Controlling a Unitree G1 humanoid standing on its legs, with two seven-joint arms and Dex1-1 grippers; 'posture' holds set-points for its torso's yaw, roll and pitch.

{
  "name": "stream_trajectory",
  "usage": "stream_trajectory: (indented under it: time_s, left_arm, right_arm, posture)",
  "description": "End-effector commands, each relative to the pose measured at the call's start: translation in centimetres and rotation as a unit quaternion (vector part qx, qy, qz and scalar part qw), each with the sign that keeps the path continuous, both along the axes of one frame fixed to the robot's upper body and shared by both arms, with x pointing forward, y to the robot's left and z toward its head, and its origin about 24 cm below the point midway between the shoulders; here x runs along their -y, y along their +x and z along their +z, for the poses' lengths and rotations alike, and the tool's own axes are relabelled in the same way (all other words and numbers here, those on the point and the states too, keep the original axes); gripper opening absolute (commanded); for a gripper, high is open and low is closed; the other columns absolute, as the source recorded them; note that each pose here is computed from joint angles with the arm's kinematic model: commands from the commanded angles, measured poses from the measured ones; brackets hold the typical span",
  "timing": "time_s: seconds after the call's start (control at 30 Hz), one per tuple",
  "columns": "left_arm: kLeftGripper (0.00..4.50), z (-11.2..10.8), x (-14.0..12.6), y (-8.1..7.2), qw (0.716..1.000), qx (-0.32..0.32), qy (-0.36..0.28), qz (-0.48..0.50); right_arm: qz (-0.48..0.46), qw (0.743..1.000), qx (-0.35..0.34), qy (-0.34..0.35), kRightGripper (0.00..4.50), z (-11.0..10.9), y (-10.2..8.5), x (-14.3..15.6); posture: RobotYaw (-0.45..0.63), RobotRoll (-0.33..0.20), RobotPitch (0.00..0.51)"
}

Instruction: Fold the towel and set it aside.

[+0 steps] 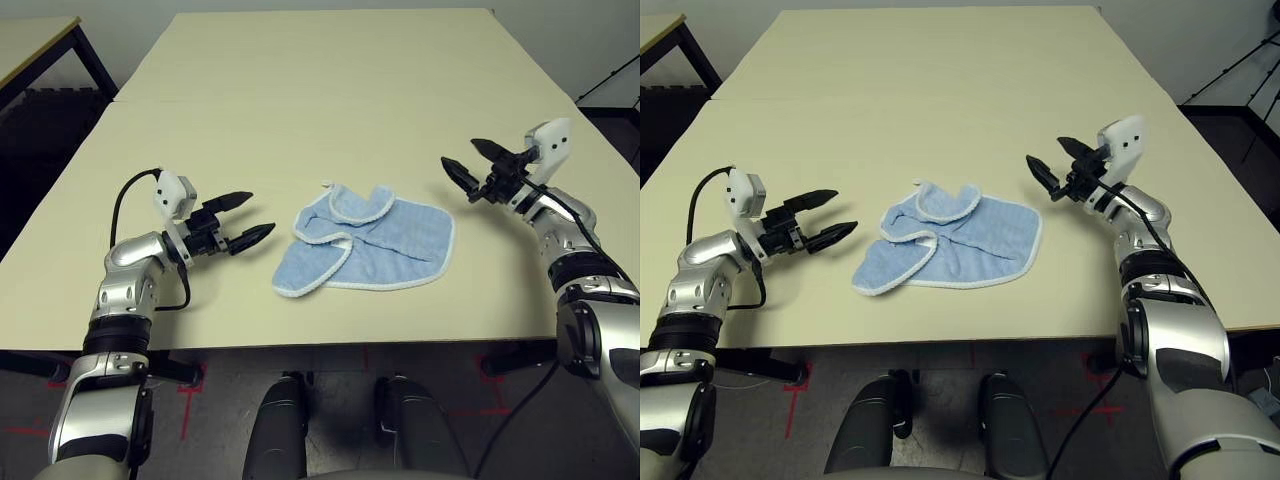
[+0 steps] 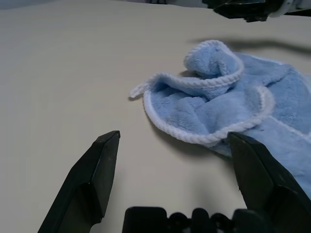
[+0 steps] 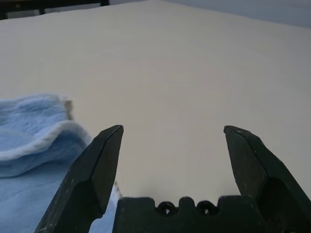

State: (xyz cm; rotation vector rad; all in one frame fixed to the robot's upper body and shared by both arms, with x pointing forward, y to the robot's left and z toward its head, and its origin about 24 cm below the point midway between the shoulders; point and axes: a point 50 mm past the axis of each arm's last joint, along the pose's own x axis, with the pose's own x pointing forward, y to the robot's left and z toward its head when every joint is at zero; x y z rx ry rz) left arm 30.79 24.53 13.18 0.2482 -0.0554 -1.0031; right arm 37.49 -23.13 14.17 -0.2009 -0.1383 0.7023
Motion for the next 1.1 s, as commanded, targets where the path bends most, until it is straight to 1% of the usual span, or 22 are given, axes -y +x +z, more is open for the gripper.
stream_trajectory:
  time_s: [0.03,0.1,0.2,0.37,0.43,0.57,0.73,0.93,1.1]
  left_arm:
    - [4.49,-0.1,0.2,-0.7,1.0,-0.009,0.02,-0.023]
    - [4.49,0.3,0.5,-0.8,0.999,-0.013,0.014,-0.031]
    - [4.49,0.7,0.9,-1.0,0.999,-0.019,0.011,-0.042]
    - [4.49,0.9,0.9,-1.1,0.999,-0.022,0.012,-0.039]
    - [4.49,0.9,1.0,-1.1,0.999,-0.022,0.013,-0.038]
    - [4.49,1.0,1.1,-1.1,0.999,-0.019,0.012,-0.035]
    - [4.49,1.0,1.1,-1.2,0.999,-0.016,0.013,-0.03]
    - [4.49,1.1,1.3,-1.0,1.0,-0.008,0.013,-0.025]
    - [4.49,1.1,1.4,-0.8,1.0,-0.005,0.012,-0.024]
  right_arm:
    - [0.038,0.997,0.025,-0.054,4.5,0.5,0.0,-0.8]
    - [0.062,0.993,0.041,-0.087,4.5,1.0,0.0,-1.4]
    - [0.101,0.977,0.061,-0.175,4.5,1.5,-0.1,-1.9]
    - [0.13,0.954,0.104,-0.249,4.5,3.2,0.1,-2.8]
    - [0.141,0.938,0.117,-0.294,4.5,3.4,0.2,-3.2]
    - [0.142,0.92,0.133,-0.341,4.5,3.4,0.3,-3.6]
    - [0.155,0.88,0.165,-0.418,4.5,3.2,0.2,-4.1]
    - [0.15,0.843,0.237,-0.46,4.5,3.7,0.1,-5.0]
    - [0.165,0.827,0.257,-0.473,4.5,3.5,-0.1,-5.4]
  posture:
    - [0.02,0.0,0.141]
    - [0.03,0.0,0.141]
    - [0.04,0.0,0.14]
    - [0.05,0.0,0.139]
    - [0.05,0.0,0.139]
    - [0.07,0.0,0.14]
    - [0.07,0.0,0.141]
    - [0.06,0.0,0.141]
    - [0.06,0.0,0.14]
